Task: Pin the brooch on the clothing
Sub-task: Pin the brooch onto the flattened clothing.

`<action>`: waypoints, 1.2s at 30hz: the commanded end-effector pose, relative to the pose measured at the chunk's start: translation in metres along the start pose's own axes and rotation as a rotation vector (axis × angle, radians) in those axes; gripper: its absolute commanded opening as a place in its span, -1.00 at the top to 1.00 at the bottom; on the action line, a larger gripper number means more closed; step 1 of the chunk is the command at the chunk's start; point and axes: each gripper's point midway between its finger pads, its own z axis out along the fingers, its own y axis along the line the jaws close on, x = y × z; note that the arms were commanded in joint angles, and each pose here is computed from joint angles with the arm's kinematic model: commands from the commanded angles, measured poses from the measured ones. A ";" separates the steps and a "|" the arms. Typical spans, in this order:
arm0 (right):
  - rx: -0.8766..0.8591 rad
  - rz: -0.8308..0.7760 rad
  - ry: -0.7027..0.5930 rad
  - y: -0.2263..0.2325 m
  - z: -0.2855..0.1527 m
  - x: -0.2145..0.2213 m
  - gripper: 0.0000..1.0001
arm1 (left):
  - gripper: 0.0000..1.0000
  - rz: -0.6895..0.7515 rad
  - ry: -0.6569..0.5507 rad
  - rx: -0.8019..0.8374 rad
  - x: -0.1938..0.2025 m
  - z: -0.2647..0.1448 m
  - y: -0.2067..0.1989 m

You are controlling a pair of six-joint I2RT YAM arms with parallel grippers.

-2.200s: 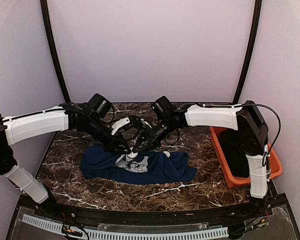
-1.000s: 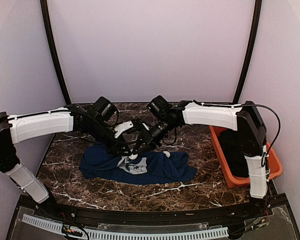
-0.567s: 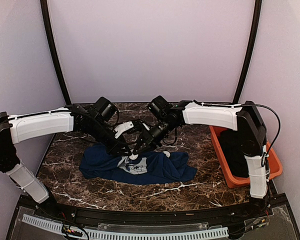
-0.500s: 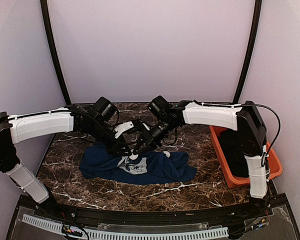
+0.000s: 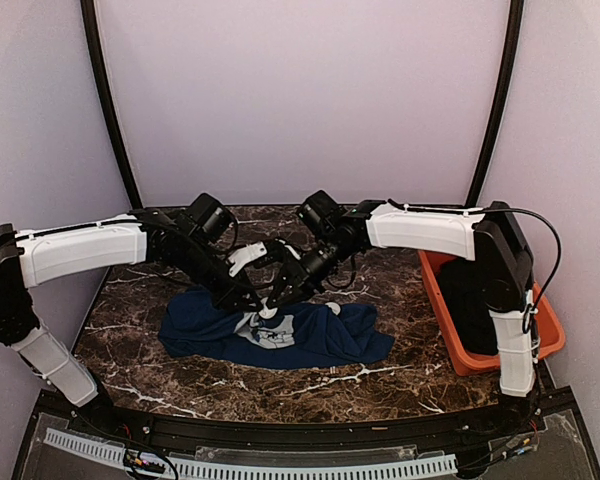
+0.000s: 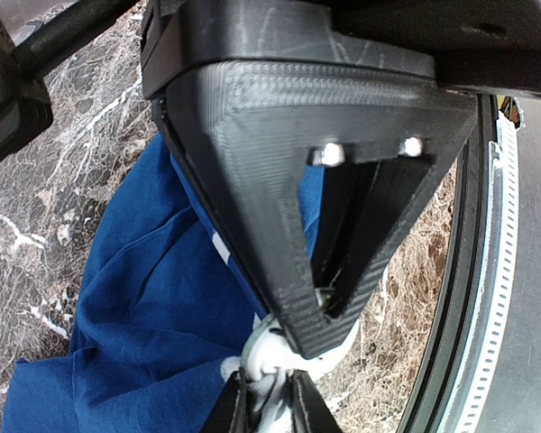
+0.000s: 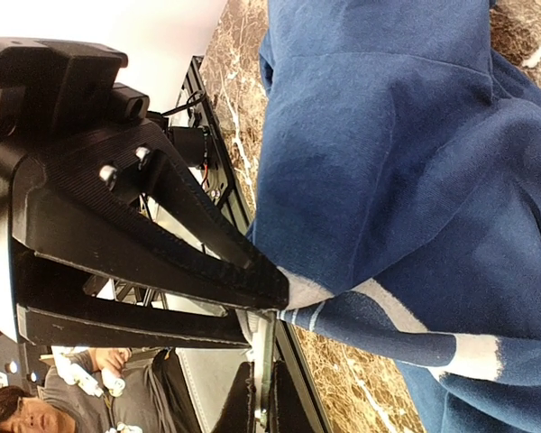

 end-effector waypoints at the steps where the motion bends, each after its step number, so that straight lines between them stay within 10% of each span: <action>1: -0.057 -0.144 -0.085 0.025 -0.019 -0.027 1.00 | 0.69 0.027 -0.028 0.070 -0.003 -0.009 -0.024; 36: -0.105 -0.195 -0.091 0.032 -0.030 -0.024 1.00 | 0.12 0.020 -0.236 0.217 -0.031 -0.043 -0.036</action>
